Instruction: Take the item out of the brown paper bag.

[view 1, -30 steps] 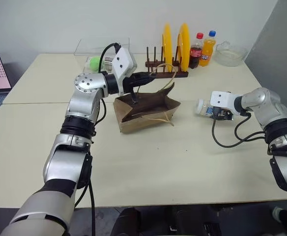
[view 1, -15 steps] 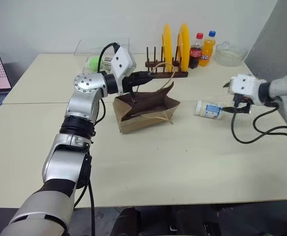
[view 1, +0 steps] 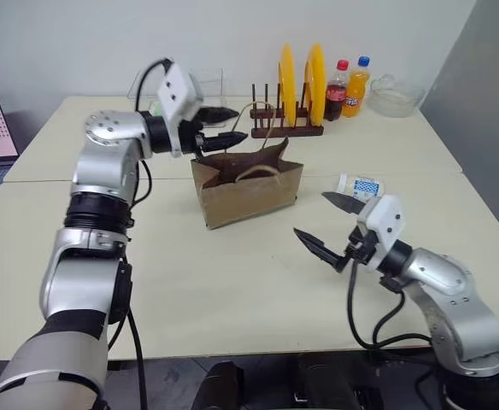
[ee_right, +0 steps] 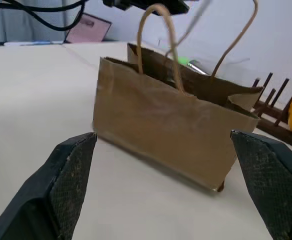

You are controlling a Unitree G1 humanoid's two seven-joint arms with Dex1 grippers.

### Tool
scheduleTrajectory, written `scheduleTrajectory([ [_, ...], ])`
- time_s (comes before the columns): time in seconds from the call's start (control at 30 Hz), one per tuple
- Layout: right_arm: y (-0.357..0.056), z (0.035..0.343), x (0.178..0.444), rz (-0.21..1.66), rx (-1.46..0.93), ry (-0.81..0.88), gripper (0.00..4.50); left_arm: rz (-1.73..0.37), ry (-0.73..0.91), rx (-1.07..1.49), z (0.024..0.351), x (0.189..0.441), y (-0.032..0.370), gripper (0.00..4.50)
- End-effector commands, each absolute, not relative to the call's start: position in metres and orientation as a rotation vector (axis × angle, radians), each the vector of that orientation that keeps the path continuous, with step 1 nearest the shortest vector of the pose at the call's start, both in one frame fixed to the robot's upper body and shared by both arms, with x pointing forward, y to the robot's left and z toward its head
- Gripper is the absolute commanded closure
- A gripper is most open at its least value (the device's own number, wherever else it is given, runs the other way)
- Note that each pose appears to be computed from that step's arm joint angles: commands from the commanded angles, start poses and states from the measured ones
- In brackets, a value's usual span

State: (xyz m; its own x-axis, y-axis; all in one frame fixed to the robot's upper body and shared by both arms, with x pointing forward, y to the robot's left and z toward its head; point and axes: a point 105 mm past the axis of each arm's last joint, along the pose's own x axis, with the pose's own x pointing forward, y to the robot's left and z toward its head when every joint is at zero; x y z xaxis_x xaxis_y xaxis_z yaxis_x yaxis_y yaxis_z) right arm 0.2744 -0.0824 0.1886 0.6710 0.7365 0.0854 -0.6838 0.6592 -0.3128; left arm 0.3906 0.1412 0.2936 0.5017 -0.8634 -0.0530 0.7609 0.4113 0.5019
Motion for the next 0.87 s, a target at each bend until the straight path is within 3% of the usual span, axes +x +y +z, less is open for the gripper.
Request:
scheduleTrajectory([
  [0.03,-0.082,0.204,0.281,0.75,-0.28,-0.3,0.0,-1.006,-0.274,0.501,0.311,0.373,0.156,0.74],
  [0.13,-0.086,0.209,0.285,0.718,-0.284,-0.335,0.0,-0.925,-0.268,0.468,0.312,0.364,0.172,0.74],
  [0.23,-0.094,0.212,0.288,0.683,-0.283,-0.363,0.0,-0.709,-0.292,0.374,0.307,0.351,0.197,0.74],
  [0.43,-0.102,0.196,0.285,0.646,-0.234,-0.333,0.0,-0.282,-0.189,0.273,0.225,0.318,0.217,0.74],
  [0.57,-0.111,0.18,0.286,0.571,-0.198,-0.302,0.0,-0.187,-0.121,0.256,0.173,0.296,0.209,0.74],
  [0.87,-0.117,0.152,0.286,0.519,-0.205,-0.252,0.0,-0.111,-0.165,0.236,0.149,0.284,0.201,0.74],
])
